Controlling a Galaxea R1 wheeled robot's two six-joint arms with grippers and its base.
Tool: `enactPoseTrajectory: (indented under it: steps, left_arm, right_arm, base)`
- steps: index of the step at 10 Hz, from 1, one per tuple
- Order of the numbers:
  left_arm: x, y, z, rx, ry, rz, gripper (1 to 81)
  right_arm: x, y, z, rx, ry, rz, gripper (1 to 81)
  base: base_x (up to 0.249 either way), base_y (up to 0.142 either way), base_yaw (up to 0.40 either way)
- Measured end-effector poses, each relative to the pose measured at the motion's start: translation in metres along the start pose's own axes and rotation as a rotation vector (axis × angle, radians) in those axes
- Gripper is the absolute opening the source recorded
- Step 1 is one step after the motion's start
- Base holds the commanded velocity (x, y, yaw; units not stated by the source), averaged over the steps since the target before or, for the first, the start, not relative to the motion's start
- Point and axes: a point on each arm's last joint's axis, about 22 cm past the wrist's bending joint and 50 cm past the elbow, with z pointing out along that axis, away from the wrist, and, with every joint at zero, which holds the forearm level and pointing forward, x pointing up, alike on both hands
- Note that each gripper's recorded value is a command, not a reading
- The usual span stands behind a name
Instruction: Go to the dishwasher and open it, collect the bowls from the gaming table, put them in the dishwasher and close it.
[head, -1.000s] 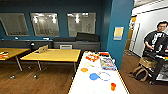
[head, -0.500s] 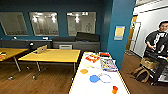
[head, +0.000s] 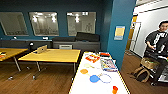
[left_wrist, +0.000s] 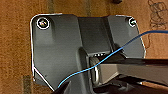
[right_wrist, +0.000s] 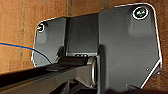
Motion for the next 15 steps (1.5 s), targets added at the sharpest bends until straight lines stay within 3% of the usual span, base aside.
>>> enactPoseTrajectory:
  steps: [3,8,10,12,15]
  left_arm:
    - [0.005,-0.002,-0.002,-0.005,0.007,0.002,81.1]
    - [0.008,0.01,-0.018,-0.088,0.023,0.001,81.1]
    - [0.007,0.007,-0.022,-0.091,0.025,0.001,81.1]
    - [0.005,0.008,-0.021,-0.093,0.023,-0.001,81.1]
    - [-0.014,0.015,-0.019,-0.103,-0.022,-0.023,81.1]
  right_arm:
    - [0.004,-0.004,-0.002,0.028,0.008,0.002,81.1]
    - [0.026,-0.037,-0.029,0.21,0.025,0.007,81.1]
    - [0.045,-0.043,-0.055,0.281,0.039,0.016,81.1]
    - [0.072,-0.031,-0.088,0.322,0.061,0.016,81.1]
    - [0.108,-0.008,-0.151,0.371,0.071,0.04,81.1]
  base:
    - [0.0,0.0,0.0]
    - [0.0,0.0,0.0]
    - [0.0,0.0,0.0]
    - [0.0,0.0,0.0]
    - [0.0,0.0,0.0]
